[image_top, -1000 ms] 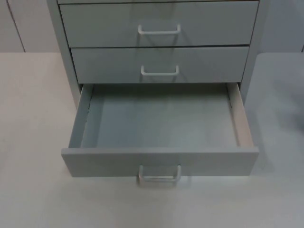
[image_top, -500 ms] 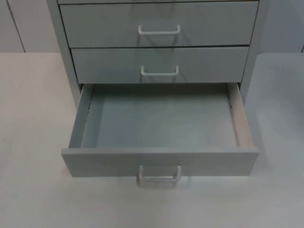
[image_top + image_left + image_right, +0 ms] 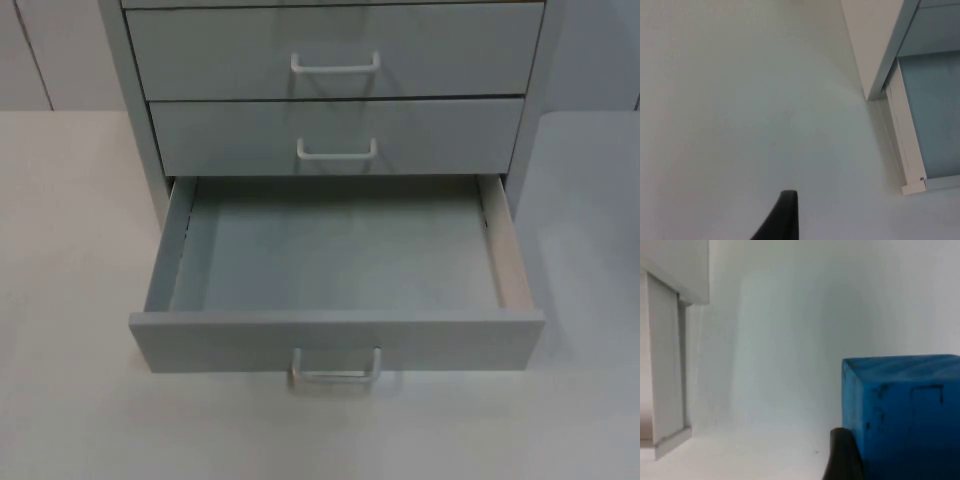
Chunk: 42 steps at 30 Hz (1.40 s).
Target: Open the drawer with the left hand, place the block into the drawer with the right hand, then close the drawer with the left hand.
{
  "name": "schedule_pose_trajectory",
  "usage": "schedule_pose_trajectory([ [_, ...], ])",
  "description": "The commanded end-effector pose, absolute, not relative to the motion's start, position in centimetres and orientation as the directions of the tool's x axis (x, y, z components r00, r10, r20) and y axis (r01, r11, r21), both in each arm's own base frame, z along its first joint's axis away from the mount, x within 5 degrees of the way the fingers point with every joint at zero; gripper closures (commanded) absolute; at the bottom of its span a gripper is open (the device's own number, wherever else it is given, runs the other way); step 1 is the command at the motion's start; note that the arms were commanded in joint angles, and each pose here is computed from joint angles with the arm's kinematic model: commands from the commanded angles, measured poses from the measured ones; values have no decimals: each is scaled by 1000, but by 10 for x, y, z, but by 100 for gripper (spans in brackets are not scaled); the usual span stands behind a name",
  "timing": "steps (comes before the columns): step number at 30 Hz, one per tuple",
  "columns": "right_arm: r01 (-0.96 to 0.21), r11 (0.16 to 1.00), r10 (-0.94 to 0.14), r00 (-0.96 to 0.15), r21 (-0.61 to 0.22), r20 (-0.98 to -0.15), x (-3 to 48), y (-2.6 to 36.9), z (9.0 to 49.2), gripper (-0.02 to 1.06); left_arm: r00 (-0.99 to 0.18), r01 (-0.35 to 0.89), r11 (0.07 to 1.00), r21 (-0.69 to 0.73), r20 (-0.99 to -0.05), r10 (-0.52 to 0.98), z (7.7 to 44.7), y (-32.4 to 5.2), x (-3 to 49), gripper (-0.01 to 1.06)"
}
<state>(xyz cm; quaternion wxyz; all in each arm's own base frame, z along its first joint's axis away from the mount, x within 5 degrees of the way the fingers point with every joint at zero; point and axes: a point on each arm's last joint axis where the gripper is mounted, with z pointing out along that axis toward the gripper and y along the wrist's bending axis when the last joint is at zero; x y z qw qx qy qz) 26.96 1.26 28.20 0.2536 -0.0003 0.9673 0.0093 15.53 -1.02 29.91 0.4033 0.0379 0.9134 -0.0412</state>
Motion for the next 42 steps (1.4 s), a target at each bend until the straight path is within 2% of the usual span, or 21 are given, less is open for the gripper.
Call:
schedule_pose_trajectory([
  [1, -43, 999, -23, -866, 30, -500, 266, 25, 284, 105, -667, 101, 994, -41, -745, 37, 300, -10, 154, 9],
  [6, -130, 988, -66, -840, 82, -538, 263, 69, 286, 105, -668, 101, 994, -46, -743, 34, 300, -10, 154, 9],
  [8, -170, 982, -93, -820, 84, -565, 260, 90, 287, 105, -668, 101, 994, -46, -743, 34, 300, -10, 154, 9],
  [18, -287, 954, -181, -787, 90, -589, 252, 165, 264, 105, -668, 101, 994, -48, -743, 32, 299, -10, 154, 9],
  [22, -322, 945, -232, -779, 54, -582, 253, 205, 243, 105, -668, 101, 994, -48, -743, 32, 299, -10, 154, 9],
  [24, -324, 945, -239, -777, 44, -583, 255, 212, 239, 105, -668, 101, 994, -48, -743, 32, 299, -10, 154, 9],
  [27, -361, 932, -270, -740, 25, -616, 264, 237, 226, 105, -668, 101, 994, -48, -743, 32, 299, -10, 154, 9],
  [31, -363, 930, -252, -737, 53, -628, 275, 254, 211, 105, -668, 101, 994, -45, -743, 34, 299, -10, 154, 9],
  [39, -344, 938, -262, -762, 28, -593, 290, 267, 165, 105, -668, 101, 994, -45, -743, 34, 299, -10, 154, 9],
  [42, -301, 953, -222, -770, 34, -598, 296, 270, 151, 105, -668, 101, 994, -45, -743, 34, 299, -10, 154, 9],
])
